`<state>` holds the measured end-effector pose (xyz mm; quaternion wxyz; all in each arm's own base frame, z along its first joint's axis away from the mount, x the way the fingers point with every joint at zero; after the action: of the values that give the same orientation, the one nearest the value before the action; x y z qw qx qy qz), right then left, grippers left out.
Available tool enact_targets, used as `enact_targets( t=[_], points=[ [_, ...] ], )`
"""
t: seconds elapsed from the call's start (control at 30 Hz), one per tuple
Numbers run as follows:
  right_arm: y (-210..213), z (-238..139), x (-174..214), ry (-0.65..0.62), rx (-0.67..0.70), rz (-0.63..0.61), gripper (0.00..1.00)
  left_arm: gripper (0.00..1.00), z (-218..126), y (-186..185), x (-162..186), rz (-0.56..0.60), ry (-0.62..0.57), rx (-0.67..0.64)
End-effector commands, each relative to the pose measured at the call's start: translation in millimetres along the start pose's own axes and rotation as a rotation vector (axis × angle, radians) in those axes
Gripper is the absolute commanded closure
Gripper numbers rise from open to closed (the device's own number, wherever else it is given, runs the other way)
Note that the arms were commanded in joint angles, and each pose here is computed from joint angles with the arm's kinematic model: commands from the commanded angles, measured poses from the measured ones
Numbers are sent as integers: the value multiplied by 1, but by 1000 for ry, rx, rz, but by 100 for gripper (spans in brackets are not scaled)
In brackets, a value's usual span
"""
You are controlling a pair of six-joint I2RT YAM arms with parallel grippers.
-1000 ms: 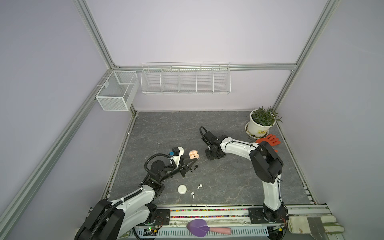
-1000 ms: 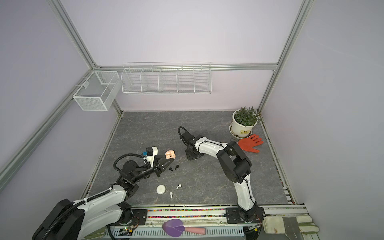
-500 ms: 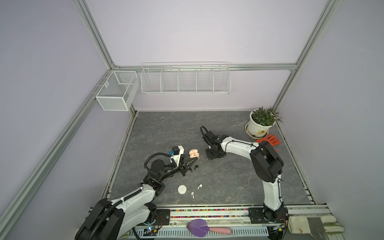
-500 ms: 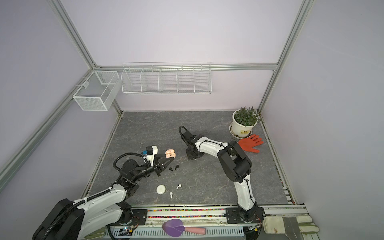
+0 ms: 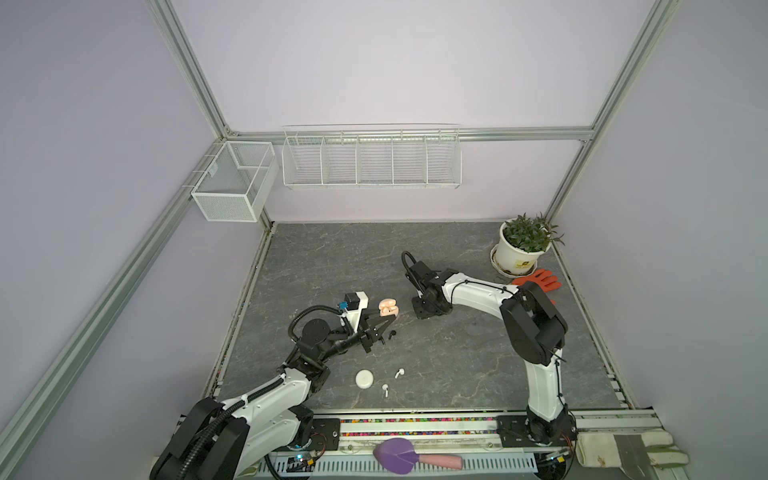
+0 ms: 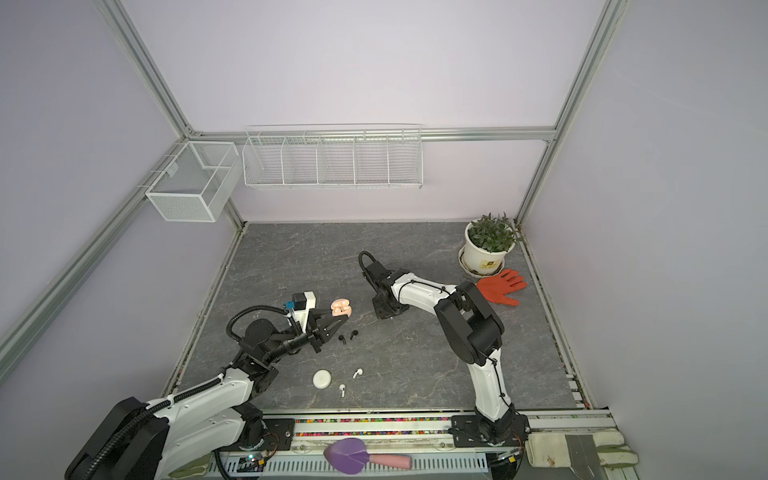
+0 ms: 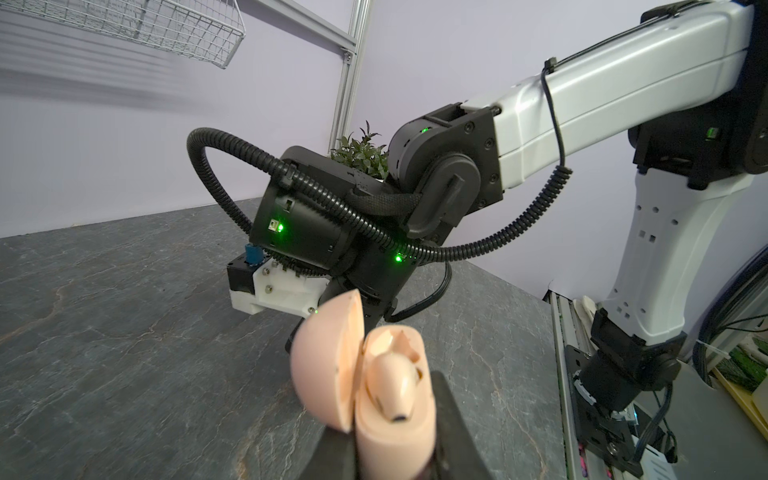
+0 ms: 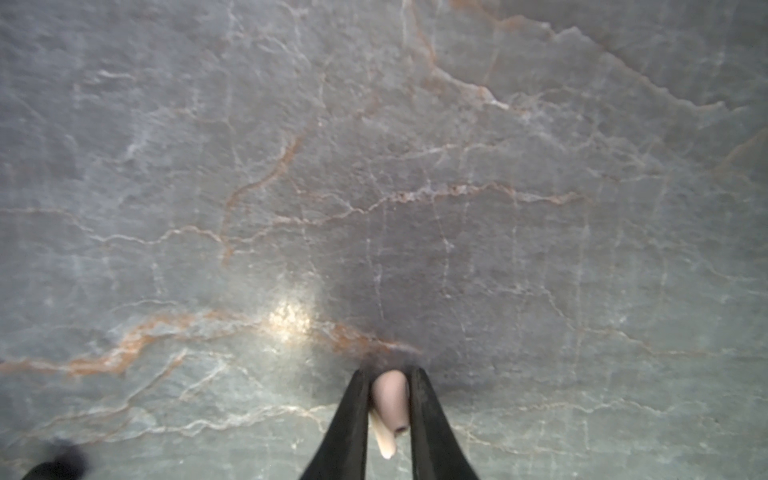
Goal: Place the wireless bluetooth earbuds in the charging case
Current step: 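Hold the second pink earbud in the right gripper above the table, then lift the earbud with the right gripper and swing it toward the open case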
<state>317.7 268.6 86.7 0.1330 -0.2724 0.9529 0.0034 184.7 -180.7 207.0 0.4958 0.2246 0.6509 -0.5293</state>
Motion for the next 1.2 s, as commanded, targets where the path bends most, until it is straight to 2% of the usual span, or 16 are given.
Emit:
enact_targets(
  t=[0.0, 0.27, 0.57, 0.8, 1.17],
  points=[
    [-2, 15, 10, 49, -3, 4, 81, 100, 3, -5, -12, 23, -26, 25],
    [-3, 9, 9, 23, -1, 5, 84, 100, 5, -4, -12, 18, -23, 27],
    [-6, -7, 4, -68, -33, 22, 86, 100, 8, -6, -16, 3, -33, 53],
    [-10, -46, -11, -256, -126, 29, 89, 100, 10, -10, -25, 11, -57, 63],
    [-13, -159, -34, -664, -283, -6, 92, 100, 18, -17, -50, 14, -142, 122]
  ],
)
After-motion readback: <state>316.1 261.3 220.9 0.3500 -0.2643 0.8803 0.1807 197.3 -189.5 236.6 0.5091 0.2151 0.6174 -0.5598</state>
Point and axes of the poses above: each gripper's point midway between its finger pads, its own z axis out along the fingers, its own y axis along the line the jaws close on, x = y × z, the point moved 7 cm from there along -z, back along the fingers, and after that the axes turned 13 degrees about -z, right-handed, at the moved point
